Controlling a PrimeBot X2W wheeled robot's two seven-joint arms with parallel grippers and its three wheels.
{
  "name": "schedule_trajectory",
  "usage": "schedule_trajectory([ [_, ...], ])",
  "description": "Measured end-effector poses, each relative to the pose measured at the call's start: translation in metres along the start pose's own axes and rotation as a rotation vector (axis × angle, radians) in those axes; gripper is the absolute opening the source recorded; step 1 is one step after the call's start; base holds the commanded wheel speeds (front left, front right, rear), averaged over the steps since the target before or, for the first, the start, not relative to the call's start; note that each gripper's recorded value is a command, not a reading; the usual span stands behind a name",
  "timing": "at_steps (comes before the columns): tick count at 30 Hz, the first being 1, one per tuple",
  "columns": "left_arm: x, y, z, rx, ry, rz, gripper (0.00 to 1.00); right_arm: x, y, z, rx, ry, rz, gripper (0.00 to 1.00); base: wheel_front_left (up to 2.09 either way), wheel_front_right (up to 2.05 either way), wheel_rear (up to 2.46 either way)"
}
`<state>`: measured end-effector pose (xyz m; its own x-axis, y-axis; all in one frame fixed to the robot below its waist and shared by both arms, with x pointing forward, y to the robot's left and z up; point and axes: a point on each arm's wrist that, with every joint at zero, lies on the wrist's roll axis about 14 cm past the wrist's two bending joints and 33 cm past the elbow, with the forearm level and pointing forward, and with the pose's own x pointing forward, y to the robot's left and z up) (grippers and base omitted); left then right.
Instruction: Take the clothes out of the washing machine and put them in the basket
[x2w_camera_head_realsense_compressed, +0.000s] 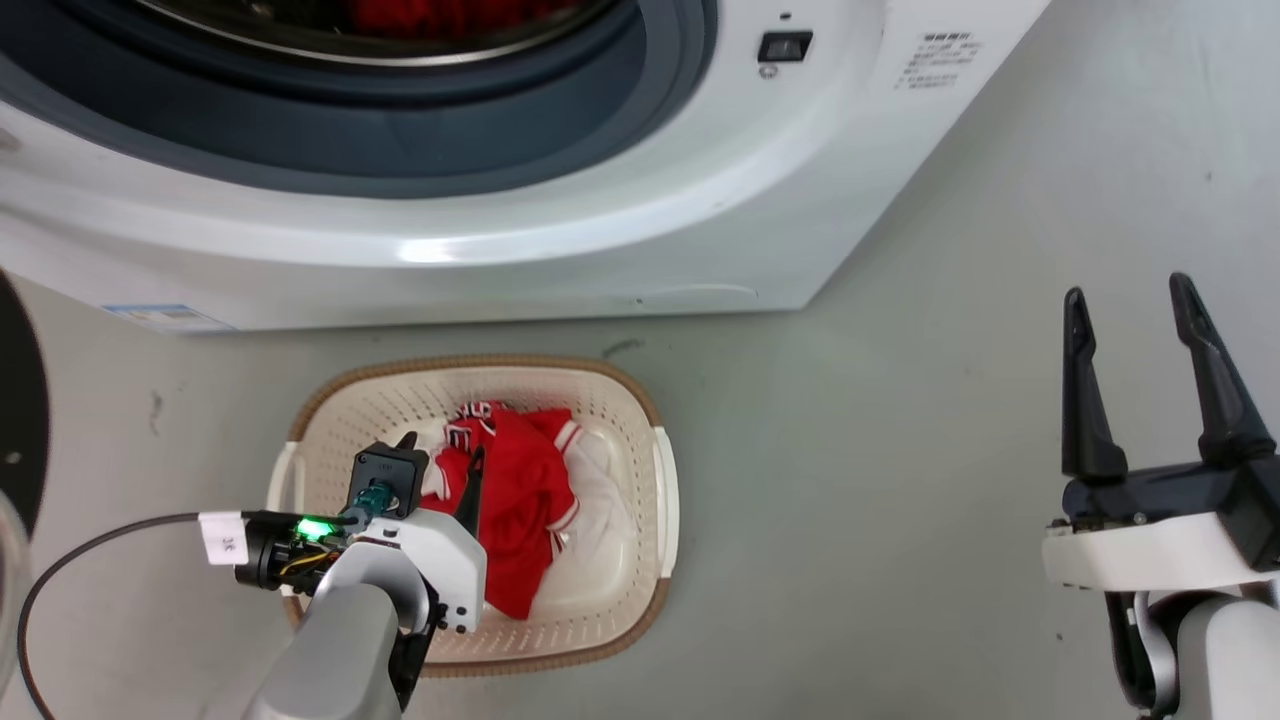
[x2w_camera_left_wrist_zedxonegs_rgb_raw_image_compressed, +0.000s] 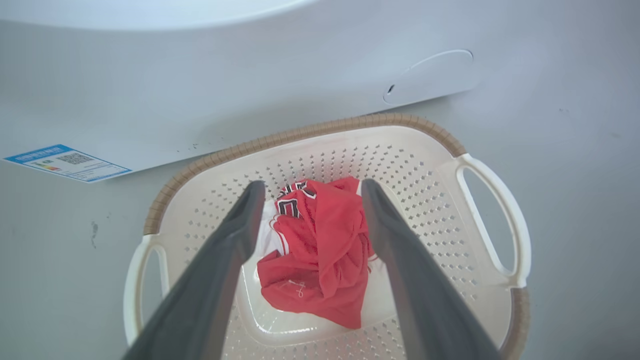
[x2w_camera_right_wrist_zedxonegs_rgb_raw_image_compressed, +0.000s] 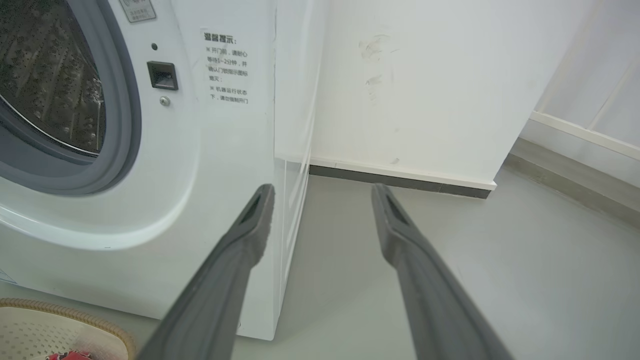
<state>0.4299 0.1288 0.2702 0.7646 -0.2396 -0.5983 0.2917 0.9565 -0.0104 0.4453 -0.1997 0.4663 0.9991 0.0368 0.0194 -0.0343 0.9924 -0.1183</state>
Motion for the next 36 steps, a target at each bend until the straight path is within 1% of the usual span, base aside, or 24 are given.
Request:
schedule_trajectory([
  [8,-0.045,0.012,0.069,-0.048,-0.266,0.1,1.0,-0.019,0.009,0.026,0.016,-0.048,0.023,1.0,0.0,0.0,0.0],
  [16,-0.099,0.027,0.133,-0.061,-0.52,0.21,1.0,-0.032,0.014,0.047,0.025,-0.097,0.036,1.0,0.0,0.0,0.0],
  [20,-0.109,0.029,0.15,-0.059,-0.583,0.224,1.0,-0.032,0.017,0.051,0.027,-0.11,0.044,1.0,0.0,0.0,0.0],
  [24,-0.102,0.031,0.167,-0.049,-0.613,0.216,1.0,-0.03,0.02,0.048,0.034,-0.102,0.052,1.0,0.0,0.0,0.0],
  [28,-0.085,0.033,0.184,-0.05,-0.626,0.203,1.0,-0.026,0.019,0.046,0.041,-0.099,0.048,1.0,0.0,0.0,0.0],
  [36,-0.023,0.042,0.218,-0.007,-0.592,0.155,1.0,-0.014,0.011,0.033,0.047,-0.073,0.028,1.0,0.0,0.0,0.0],
])
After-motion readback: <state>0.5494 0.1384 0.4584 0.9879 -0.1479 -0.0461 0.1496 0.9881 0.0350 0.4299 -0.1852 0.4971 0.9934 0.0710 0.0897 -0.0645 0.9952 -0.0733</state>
